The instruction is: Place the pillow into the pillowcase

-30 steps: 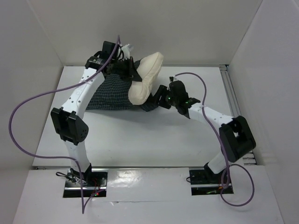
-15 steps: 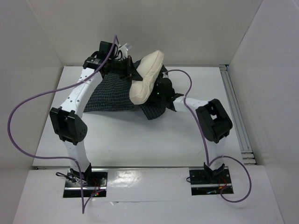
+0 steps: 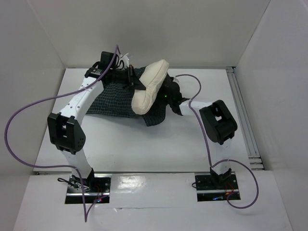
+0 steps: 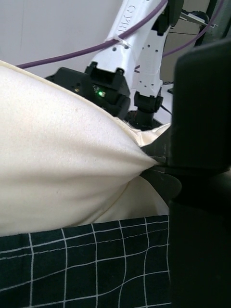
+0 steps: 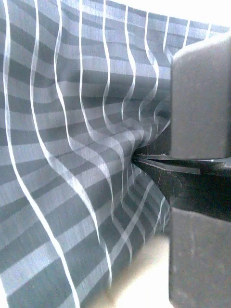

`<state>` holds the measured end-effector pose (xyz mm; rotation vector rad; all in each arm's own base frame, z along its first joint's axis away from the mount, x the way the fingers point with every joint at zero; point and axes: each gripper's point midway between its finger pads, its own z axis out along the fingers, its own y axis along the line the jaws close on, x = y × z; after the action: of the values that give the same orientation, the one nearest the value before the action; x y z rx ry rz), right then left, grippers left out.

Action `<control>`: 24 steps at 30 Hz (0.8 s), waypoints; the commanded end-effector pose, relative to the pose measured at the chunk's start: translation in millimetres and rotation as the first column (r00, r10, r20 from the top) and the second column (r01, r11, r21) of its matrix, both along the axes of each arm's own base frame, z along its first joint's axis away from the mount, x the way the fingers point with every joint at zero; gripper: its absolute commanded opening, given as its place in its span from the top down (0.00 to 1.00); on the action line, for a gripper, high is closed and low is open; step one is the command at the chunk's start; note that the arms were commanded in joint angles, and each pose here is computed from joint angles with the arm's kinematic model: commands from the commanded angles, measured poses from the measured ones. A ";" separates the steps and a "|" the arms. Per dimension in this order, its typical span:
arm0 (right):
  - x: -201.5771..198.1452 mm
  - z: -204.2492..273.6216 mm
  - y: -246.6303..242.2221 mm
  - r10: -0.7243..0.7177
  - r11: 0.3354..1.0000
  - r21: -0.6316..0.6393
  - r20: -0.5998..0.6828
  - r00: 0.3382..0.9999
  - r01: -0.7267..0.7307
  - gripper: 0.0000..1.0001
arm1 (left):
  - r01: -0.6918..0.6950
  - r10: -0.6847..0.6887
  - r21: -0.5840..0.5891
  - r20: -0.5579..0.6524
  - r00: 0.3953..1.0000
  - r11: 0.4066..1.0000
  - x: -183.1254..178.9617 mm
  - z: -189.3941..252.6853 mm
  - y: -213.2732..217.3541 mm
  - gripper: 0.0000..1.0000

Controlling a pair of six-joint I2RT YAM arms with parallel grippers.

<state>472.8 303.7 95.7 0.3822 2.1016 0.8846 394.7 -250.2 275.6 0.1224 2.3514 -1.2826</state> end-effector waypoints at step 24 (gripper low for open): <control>-37.0 109.9 55.2 0.222 0.939 0.142 0.444 0.868 -0.313 0.43 | -0.021 0.052 -0.149 0.207 0.977 0.989 -5.1 104.9 24.5 1.00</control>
<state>427.5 345.5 164.1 0.0510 1.8479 1.1809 409.2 -221.2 317.3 0.0490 2.2297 -1.2711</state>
